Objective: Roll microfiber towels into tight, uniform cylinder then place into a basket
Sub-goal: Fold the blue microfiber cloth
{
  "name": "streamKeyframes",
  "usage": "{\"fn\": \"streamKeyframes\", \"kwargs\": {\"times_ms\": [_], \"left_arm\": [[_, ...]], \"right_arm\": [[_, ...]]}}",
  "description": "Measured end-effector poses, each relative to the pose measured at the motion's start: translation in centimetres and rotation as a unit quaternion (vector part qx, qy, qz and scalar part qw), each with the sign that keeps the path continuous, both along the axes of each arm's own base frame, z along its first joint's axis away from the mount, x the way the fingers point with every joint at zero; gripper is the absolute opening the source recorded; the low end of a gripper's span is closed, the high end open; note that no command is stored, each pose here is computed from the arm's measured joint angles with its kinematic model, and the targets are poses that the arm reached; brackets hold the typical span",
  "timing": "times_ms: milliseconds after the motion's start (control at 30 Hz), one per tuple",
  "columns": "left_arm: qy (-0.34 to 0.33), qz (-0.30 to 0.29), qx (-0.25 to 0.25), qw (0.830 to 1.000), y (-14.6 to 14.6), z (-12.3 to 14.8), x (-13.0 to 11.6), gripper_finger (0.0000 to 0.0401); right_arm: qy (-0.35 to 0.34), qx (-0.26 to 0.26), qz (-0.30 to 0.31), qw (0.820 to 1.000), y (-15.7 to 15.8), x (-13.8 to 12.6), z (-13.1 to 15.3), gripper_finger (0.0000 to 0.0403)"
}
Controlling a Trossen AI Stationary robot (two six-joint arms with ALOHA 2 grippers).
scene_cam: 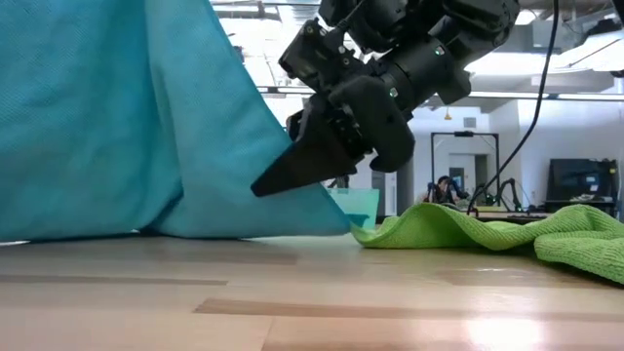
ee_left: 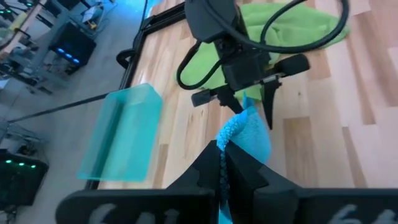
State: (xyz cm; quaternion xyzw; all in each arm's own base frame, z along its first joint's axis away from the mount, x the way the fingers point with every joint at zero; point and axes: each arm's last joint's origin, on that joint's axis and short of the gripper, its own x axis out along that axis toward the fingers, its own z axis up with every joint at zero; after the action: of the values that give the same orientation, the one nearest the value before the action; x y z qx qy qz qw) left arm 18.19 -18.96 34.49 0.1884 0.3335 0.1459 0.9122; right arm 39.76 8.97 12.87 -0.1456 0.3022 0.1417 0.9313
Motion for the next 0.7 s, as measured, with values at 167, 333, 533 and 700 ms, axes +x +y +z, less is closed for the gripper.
{"fn": "streamKeyframes", "kwargs": {"times_ms": [167, 333, 533, 700], "left_arm": [[0.006, -0.004, -0.033, 0.999, -0.2, 1.2, -0.6, 0.0000], [0.024, -0.007, -0.023, 0.999, 0.0, 1.3, -1.0, 0.0000], [0.023, 0.013, 0.008, 1.000, 0.8, 2.1, -1.6, 0.0000], [0.022, 0.026, 0.005, 0.999, 1.2, 2.6, -1.8, 0.0000]], "right_arm": [[0.009, -0.002, 0.000, 1.000, 0.0, -0.1, -0.1, 0.0164], [0.008, -0.002, 0.003, 1.000, 0.3, -0.2, -0.1, 0.0164], [0.026, -0.007, 0.006, 1.000, 0.5, -0.4, -0.4, 0.0164], [0.044, -0.011, 0.005, 0.999, 0.3, -0.7, -0.7, 0.0159]]}}
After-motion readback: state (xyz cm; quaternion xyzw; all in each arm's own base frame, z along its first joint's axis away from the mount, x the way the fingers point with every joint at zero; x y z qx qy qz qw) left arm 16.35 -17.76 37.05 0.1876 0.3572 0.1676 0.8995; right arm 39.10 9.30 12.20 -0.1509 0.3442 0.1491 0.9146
